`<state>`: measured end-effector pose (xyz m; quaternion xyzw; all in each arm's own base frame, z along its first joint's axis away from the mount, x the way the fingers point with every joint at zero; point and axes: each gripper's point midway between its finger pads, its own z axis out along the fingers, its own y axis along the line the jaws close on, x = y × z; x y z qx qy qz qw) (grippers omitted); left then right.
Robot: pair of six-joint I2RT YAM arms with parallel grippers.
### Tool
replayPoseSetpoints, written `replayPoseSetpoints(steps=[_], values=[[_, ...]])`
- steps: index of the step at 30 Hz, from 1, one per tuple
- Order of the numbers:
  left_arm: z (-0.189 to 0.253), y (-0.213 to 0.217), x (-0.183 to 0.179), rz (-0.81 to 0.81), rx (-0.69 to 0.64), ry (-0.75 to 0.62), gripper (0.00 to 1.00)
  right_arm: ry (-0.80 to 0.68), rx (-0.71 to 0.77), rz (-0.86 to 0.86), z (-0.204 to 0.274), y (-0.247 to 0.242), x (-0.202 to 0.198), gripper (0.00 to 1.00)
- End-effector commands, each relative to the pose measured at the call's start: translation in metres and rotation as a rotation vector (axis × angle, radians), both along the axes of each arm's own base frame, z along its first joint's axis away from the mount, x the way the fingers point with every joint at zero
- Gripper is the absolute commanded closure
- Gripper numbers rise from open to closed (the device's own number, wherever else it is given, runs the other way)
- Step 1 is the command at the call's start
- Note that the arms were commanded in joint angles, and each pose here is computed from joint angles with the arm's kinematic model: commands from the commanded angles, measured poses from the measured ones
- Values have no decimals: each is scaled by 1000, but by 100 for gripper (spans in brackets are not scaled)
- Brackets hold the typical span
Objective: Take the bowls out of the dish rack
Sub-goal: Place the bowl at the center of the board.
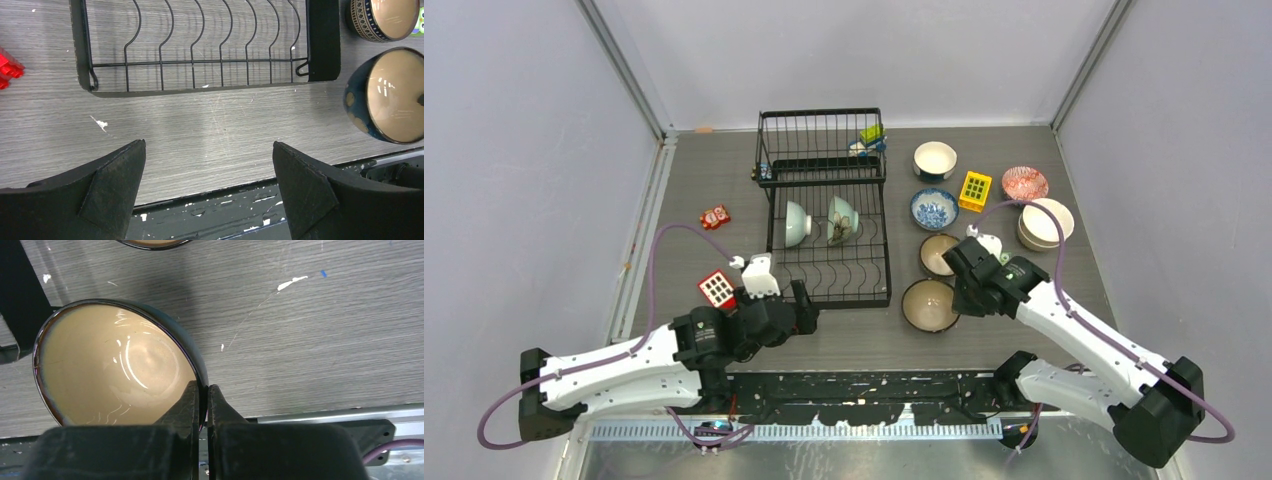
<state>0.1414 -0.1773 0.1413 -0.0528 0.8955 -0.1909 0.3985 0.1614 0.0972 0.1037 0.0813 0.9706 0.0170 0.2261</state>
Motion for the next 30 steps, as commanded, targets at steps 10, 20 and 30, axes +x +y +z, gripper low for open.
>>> replayPoseSetpoints(steps=[10, 20, 30], values=[[6, -5, 3, 16, -52, -15, 1, -72, 71, -117, -19, 18, 29, 99], [2, -2, 2, 20, -55, -11, 1, -55, 23, -134, -27, 6, 25, 92], [2, 2, 1, 21, -42, -14, 1, -66, 31, -136, -18, 5, 25, 75]])
